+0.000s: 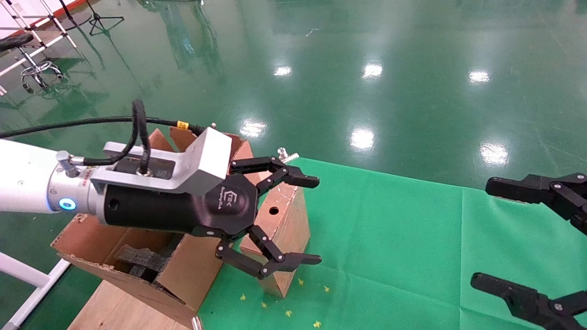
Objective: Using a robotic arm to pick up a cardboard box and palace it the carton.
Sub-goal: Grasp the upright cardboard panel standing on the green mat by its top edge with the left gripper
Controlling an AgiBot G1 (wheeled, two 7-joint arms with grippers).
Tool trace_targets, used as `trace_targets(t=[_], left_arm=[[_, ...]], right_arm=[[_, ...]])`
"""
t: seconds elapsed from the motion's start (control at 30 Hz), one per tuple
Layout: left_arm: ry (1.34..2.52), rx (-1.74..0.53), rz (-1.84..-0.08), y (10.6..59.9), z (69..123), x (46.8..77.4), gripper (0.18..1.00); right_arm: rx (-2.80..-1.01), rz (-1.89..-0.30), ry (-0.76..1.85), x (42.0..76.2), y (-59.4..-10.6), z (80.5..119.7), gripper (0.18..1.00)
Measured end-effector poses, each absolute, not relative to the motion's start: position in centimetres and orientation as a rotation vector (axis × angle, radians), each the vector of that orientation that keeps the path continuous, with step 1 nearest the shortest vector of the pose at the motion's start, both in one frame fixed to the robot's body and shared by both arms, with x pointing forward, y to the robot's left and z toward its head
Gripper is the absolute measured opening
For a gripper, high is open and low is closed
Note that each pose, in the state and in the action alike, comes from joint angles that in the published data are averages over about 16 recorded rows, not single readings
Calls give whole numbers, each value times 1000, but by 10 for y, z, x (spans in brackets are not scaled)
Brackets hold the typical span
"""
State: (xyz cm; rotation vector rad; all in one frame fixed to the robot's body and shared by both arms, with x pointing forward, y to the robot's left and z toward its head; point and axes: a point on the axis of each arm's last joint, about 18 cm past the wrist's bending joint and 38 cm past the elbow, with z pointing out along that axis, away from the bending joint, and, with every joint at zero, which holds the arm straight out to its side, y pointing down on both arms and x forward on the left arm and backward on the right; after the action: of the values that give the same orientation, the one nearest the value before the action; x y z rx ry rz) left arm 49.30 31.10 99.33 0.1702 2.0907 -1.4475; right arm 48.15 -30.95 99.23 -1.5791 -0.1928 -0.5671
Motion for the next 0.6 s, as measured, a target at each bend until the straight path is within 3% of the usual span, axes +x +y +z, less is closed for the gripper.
trace_targets(t=[0.27, 0.6], left_arm=[[2134, 2, -1387, 317, 997, 508, 1001], [2200, -455, -1165, 330, 1005, 547, 1001]], right_arm=[[-1579, -567, -193, 482, -310, 992, 871], [-1579, -567, -193, 482, -310, 992, 671]])
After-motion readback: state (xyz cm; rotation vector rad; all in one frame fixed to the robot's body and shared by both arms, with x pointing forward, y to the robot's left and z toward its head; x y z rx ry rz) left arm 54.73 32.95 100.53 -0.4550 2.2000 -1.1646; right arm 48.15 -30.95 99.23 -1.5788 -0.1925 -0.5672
